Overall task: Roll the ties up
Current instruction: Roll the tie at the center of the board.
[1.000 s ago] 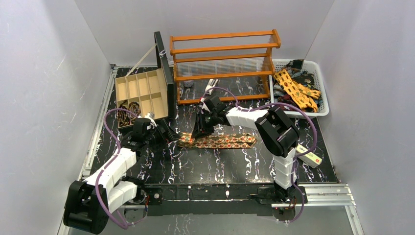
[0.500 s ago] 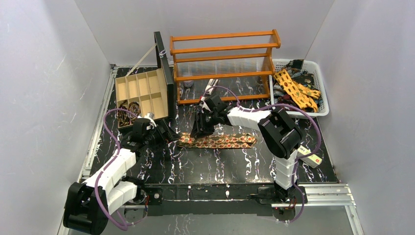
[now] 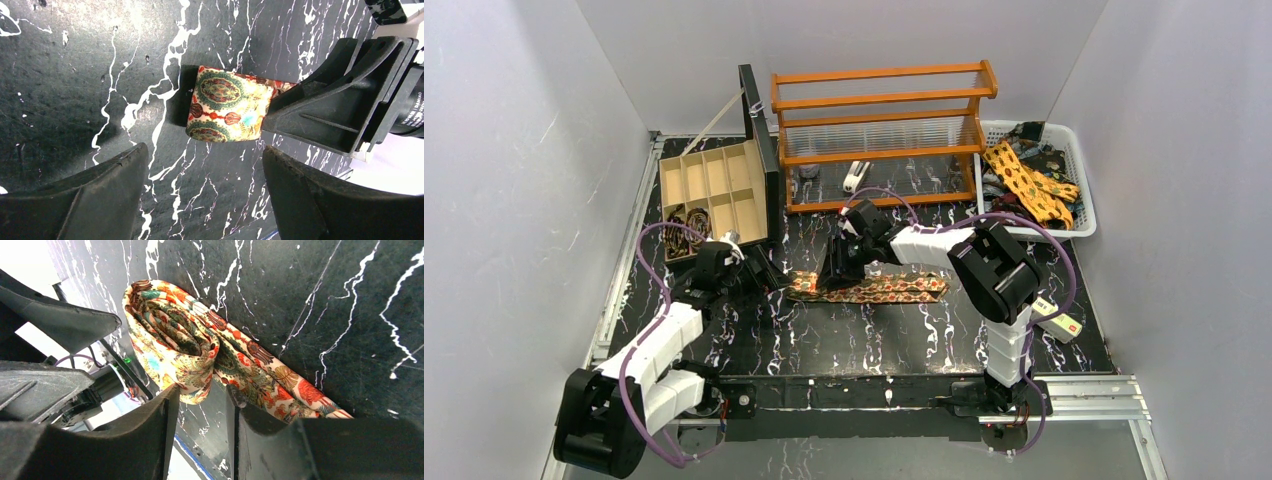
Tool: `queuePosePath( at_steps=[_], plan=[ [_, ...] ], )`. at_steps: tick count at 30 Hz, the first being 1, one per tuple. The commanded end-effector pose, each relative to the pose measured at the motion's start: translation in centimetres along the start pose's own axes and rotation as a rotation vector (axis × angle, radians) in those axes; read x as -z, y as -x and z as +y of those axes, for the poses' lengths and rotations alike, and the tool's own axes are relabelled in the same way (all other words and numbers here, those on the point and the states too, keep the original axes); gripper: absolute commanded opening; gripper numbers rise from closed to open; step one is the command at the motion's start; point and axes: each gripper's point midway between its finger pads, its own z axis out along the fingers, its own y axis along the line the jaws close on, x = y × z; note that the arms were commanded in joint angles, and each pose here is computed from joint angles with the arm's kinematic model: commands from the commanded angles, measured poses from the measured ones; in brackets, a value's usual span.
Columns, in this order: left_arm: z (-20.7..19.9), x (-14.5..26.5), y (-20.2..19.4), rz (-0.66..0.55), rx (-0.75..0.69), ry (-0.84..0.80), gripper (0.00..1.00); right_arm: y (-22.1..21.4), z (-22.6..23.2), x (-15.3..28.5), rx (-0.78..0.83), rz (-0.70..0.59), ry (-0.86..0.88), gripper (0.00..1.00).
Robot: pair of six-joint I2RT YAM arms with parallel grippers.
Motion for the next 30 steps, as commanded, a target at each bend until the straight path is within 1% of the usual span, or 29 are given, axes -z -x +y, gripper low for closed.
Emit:
queuePosePath(
  at_steps=[1,3,8,12,14,16,21,25,27,30],
  plan=[
    [0.5,0.0,-0.4,-0.013,0.03,-0.003,0.81,0.7,0.5,-0.1,0.003,-0.029,0.036,0.46],
    [0.7,-0.1,-0.7,-0.022,0.049,-0.013,0.81,0.7,0.1,-0.2,-0.001,-0.04,0.027,0.44],
    [0.6,-0.3,-0.8,-0.014,0.041,-0.026,0.81,0.0,-0.6,-0.5,-0.017,-0.013,0.023,0.4],
    [0.0,-0.5,-0.4,-0.008,0.034,-0.041,0.8,0.2,0.0,-0.2,0.005,-0.01,0.026,0.4],
    [-0.1,-0.5,-0.3,-0.007,0.026,-0.041,0.8,0.4,0.9,0.3,0.032,-0.018,0.047,0.43],
    [-0.4,-0.4,-0.1,-0.011,0.014,-0.049,0.8,0.7,1.7,1.0,0.049,-0.028,0.061,0.51],
    [-0.6,-0.3,0.1,-0.018,0.01,-0.061,0.8,1.6,3.5,1.9,0.075,-0.059,0.091,0.52],
    [-0.6,-0.4,-0.1,-0.008,0.019,-0.062,0.8,2.2,3.6,1.7,0.065,-0.078,0.093,0.56],
    [-0.9,-0.5,0.0,-0.019,0.025,-0.08,0.8,2.3,3.0,1.2,0.049,-0.076,0.073,0.55],
    [-0.8,-0.6,0.0,-0.022,0.029,-0.082,0.8,1.8,1.7,0.2,0.014,-0.051,0.052,0.49]
  ],
)
